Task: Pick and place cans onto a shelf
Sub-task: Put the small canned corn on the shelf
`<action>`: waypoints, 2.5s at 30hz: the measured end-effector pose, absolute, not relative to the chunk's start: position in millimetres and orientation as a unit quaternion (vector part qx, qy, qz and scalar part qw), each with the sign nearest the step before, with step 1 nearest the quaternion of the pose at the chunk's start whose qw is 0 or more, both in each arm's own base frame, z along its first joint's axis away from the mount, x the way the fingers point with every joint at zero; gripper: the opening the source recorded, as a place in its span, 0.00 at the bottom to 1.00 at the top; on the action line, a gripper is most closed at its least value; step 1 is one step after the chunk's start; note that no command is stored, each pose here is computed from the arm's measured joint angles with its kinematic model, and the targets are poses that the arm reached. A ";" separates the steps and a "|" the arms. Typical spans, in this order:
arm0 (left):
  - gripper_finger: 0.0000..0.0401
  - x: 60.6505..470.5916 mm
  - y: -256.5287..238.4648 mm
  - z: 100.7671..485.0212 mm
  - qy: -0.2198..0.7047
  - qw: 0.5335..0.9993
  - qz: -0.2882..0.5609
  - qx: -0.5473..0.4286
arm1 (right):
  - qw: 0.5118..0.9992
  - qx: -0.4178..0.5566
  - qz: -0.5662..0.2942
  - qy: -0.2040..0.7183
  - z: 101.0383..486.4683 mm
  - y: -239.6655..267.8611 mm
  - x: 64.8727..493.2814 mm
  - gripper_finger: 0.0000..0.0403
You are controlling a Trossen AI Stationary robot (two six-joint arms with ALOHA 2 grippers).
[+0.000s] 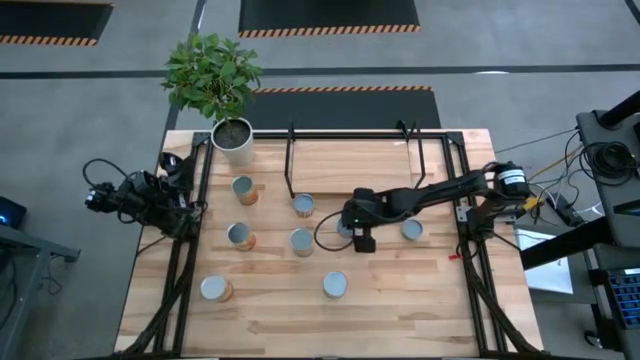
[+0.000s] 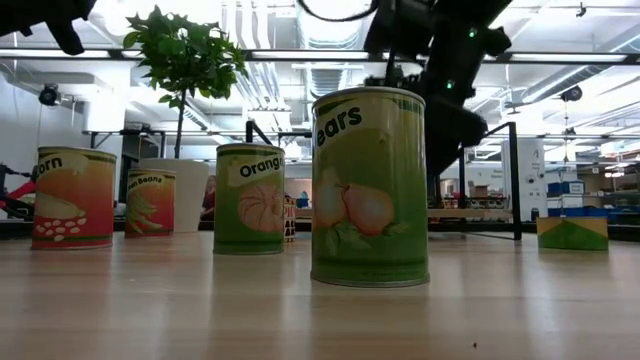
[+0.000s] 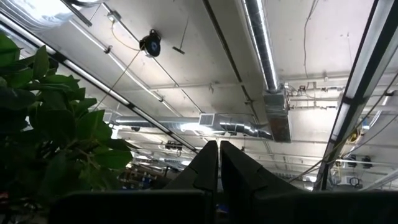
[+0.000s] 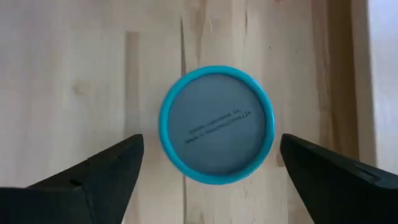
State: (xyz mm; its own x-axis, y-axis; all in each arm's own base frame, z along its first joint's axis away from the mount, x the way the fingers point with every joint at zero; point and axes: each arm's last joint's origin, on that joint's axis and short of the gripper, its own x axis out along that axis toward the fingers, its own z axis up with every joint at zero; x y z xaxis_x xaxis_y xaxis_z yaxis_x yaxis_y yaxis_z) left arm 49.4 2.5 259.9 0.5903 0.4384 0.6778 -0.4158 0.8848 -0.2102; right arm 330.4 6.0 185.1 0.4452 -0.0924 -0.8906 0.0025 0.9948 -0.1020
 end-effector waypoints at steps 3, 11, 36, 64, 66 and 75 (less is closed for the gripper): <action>0.00 49.5 2.5 259.8 -0.383 0.892 0.239 -0.014 | 0.846 -0.044 -0.028 0.530 178.5 5.1 333.5 0.91; 0.00 49.8 2.4 259.7 -0.383 0.892 0.238 -0.017 | 0.856 -0.053 -0.022 0.515 177.2 5.5 338.3 0.75; 0.00 48.0 2.9 262.0 -0.392 0.889 0.235 -0.030 | 0.894 -0.023 -0.132 0.428 275.7 -110.7 380.8 0.74; 0.00 47.7 3.0 262.3 -0.394 0.888 0.234 -0.030 | 0.888 -0.024 -0.136 0.440 234.4 -202.5 429.3 0.82; 0.00 47.5 3.1 262.5 -0.395 0.887 0.235 -0.031 | 0.888 -0.025 -0.136 0.438 234.7 -202.5 429.5 0.83; 0.00 47.4 3.1 262.5 -0.396 0.887 0.235 -0.031 | 0.891 -0.037 -0.137 0.430 288.0 -190.2 405.2 0.81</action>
State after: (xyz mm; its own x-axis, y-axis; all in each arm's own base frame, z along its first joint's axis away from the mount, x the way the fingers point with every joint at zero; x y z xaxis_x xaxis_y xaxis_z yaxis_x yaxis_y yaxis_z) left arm 47.4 3.1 262.5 0.5764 0.4414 0.6878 -0.3917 0.8878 -0.2415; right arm 405.2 -190.2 288.0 0.5917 -0.2770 -0.7570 0.2125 0.9595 -0.1850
